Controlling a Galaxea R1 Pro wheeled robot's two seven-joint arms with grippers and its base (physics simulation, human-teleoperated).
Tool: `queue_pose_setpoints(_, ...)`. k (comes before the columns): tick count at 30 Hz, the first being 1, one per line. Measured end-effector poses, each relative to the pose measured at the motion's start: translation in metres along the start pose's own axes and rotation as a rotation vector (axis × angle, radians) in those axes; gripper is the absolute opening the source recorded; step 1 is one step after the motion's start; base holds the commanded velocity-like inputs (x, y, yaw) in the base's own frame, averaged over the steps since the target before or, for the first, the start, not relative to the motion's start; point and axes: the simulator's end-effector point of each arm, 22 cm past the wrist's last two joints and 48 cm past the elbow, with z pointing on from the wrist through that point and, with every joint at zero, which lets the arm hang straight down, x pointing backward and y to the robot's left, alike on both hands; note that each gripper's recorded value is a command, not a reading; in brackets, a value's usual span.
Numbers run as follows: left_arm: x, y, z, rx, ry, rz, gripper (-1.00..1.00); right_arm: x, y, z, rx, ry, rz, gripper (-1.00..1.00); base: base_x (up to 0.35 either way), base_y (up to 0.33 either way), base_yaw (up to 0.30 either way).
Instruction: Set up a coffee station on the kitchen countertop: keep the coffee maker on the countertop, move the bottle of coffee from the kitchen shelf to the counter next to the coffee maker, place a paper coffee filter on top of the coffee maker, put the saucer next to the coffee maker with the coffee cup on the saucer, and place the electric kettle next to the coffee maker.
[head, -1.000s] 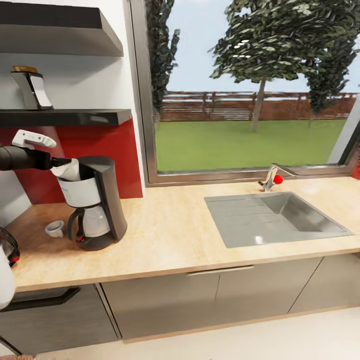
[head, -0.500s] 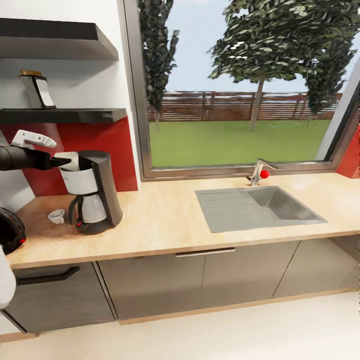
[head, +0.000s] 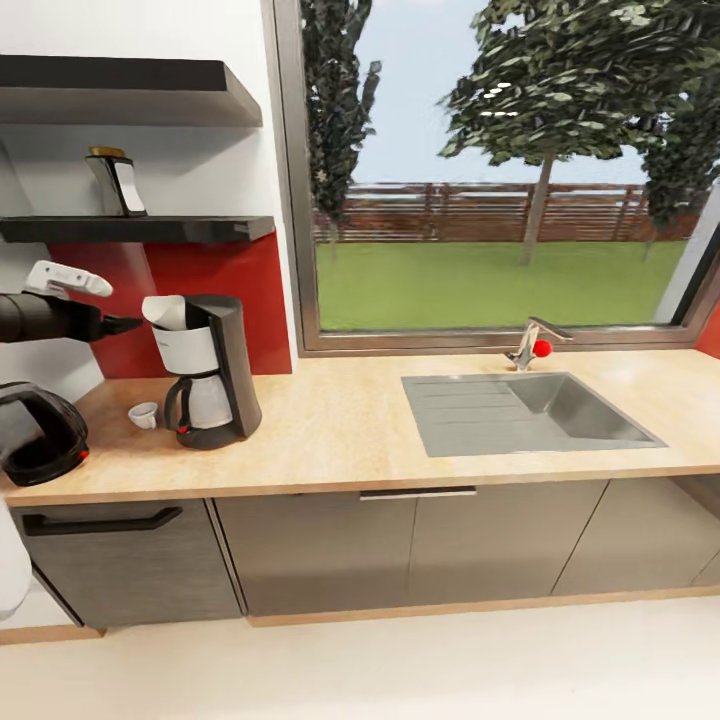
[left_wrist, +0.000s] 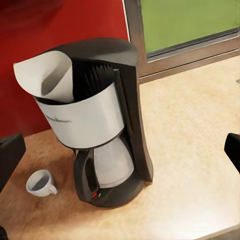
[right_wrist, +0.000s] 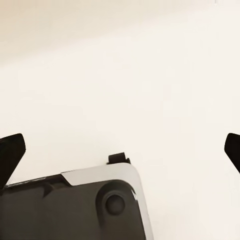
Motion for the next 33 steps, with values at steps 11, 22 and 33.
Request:
queue_pose_setpoints(11,-0.005,0.011,-0.021,0.068,-0.11,-0.119,1.0,-0.048,0.008,-0.001,-0.016,-0.101,-0.028,1.0,-0.001,0.0,0.001)
queue_pose_setpoints(22,0.025,-0.001,-0.02,0.102,-0.084,-0.137,1.0,-0.053,0.01,-0.001,-0.02,-0.117,-0.037,1.0,0.0,0.0,0.0)
queue_pose_setpoints(33,-0.036,-0.021,0.004,0.042,-0.175,-0.162,1.0,-0.043,0.005,-0.001,-0.01,-0.097,-0.035,1.0,0.0,0.0,0.0)
